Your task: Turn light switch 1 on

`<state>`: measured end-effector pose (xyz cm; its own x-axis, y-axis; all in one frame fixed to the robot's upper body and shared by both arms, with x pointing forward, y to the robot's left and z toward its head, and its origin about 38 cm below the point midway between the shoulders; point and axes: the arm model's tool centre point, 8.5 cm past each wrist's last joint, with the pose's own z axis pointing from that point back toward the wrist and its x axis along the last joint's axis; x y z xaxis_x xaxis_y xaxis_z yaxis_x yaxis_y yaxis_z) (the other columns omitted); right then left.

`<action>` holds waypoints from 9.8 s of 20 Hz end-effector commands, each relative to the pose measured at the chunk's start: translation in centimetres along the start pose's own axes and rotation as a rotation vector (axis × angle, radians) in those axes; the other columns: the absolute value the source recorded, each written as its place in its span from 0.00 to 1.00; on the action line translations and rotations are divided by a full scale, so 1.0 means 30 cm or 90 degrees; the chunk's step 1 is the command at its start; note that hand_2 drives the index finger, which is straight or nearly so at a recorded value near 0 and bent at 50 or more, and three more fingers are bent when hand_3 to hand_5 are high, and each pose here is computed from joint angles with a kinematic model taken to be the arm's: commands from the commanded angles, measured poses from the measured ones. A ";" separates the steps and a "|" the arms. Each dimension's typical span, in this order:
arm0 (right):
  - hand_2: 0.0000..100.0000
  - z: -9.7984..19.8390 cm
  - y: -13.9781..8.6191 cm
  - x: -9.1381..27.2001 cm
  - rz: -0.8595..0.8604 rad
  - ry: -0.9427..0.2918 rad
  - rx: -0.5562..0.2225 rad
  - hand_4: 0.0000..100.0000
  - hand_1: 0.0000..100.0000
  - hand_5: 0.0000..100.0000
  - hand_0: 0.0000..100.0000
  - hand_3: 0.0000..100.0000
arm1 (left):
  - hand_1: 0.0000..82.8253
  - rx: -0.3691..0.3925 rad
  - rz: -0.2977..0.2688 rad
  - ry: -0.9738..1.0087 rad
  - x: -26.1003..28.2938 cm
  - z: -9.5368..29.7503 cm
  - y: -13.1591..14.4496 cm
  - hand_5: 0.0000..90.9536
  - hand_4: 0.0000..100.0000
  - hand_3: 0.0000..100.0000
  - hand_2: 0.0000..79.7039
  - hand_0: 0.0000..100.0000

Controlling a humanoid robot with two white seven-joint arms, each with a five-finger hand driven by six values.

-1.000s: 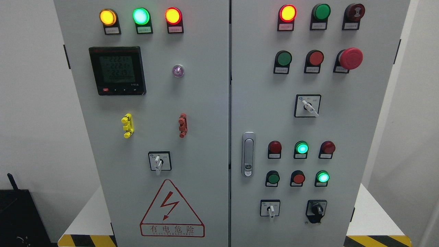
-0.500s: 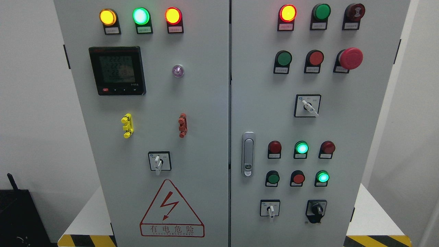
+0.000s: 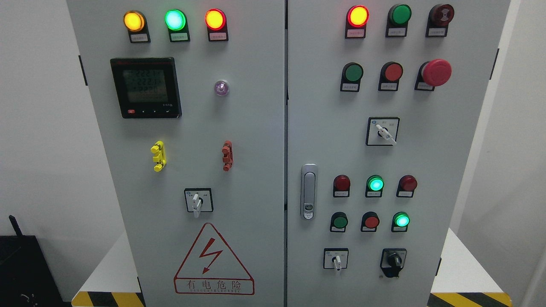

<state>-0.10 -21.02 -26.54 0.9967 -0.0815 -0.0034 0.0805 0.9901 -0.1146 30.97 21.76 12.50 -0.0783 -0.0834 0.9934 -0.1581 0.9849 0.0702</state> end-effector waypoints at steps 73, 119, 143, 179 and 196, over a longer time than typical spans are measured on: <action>0.00 0.000 0.000 0.002 0.000 -0.001 0.000 0.00 0.00 0.00 0.50 0.00 | 0.86 0.128 0.064 -0.094 0.418 -0.300 -0.078 0.94 0.94 0.87 0.70 0.17; 0.00 0.000 0.000 0.002 0.000 -0.001 0.000 0.00 0.00 0.00 0.50 0.00 | 0.85 0.129 0.061 -0.078 0.471 -0.384 -0.105 0.94 0.92 0.84 0.67 0.13; 0.00 0.000 0.000 -0.001 0.000 0.000 0.000 0.00 0.00 0.00 0.50 0.00 | 0.84 0.134 0.060 -0.074 0.490 -0.392 -0.111 0.94 0.92 0.86 0.69 0.16; 0.00 0.000 0.000 -0.001 0.000 0.000 0.000 0.00 0.00 0.00 0.50 0.00 | 0.84 0.139 0.049 -0.069 0.509 -0.401 -0.113 0.94 0.93 0.87 0.72 0.29; 0.00 0.000 0.000 -0.001 0.000 0.000 0.000 0.00 0.00 0.00 0.50 0.00 | 0.83 0.137 0.046 -0.061 0.518 -0.406 -0.119 0.94 0.94 0.88 0.72 0.32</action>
<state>-0.14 -21.02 -26.54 0.9967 -0.0815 -0.0041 0.0805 0.9901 -0.1149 42.29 18.88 28.74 -0.1877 -0.0390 0.9815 -0.3570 0.9336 -0.0312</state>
